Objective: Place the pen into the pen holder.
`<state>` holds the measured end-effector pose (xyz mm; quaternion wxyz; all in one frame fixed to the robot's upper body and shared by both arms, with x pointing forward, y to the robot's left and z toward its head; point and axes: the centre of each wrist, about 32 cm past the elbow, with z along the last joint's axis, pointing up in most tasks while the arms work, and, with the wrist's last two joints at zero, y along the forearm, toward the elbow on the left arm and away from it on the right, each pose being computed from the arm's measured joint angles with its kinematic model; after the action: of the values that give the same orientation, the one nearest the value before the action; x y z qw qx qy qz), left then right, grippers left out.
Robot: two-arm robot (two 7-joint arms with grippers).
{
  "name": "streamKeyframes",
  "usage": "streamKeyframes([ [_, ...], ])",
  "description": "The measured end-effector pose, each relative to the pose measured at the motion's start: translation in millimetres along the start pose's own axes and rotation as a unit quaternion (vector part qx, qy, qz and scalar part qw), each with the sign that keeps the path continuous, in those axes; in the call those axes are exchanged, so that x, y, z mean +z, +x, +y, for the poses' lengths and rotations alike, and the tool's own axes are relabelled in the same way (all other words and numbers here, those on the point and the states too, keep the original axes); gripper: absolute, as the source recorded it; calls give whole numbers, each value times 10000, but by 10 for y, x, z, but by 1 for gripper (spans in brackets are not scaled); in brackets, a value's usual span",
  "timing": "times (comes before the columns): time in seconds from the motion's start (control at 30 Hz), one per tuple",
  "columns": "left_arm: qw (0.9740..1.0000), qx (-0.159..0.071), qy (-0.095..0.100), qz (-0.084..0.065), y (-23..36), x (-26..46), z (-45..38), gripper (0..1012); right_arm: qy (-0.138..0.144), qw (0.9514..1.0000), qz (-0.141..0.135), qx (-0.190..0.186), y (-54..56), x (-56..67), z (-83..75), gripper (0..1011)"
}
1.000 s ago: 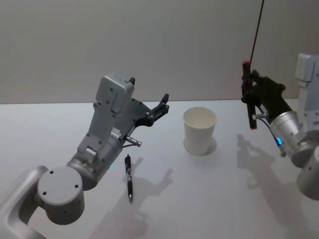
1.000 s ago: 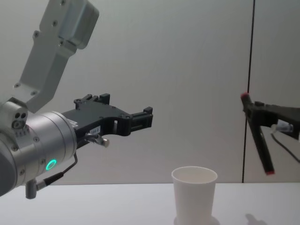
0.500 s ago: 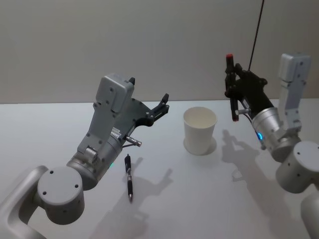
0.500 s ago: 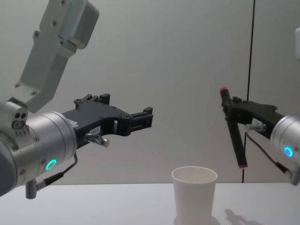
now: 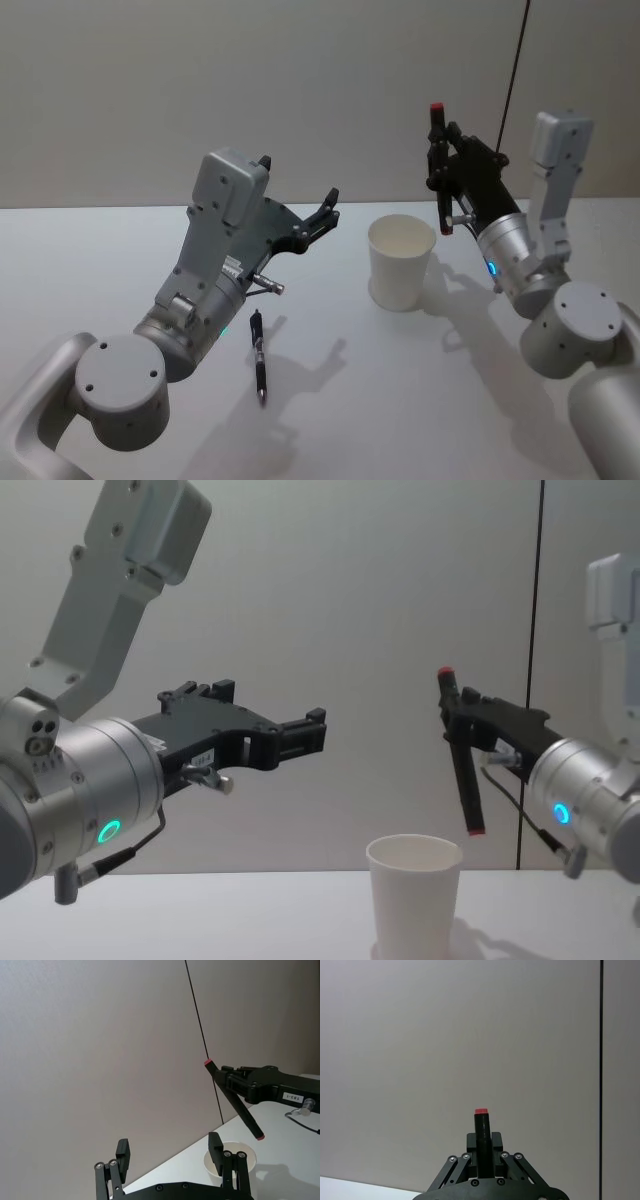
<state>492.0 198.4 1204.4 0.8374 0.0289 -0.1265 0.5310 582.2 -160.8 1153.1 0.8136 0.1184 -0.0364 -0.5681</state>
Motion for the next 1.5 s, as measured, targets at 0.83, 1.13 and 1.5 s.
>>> streamKeyframes([
  [0.83,10000,0,0,0,0,0,0,1000,165,9998,54,125,-167,-328,233,163],
  [1.13,10000,0,0,0,0,0,0,1000,161,9998,23,144,-190,-423,252,163],
  [1.5,10000,0,0,0,0,0,0,1000,118,9998,-7,164,-189,-505,242,214],
])
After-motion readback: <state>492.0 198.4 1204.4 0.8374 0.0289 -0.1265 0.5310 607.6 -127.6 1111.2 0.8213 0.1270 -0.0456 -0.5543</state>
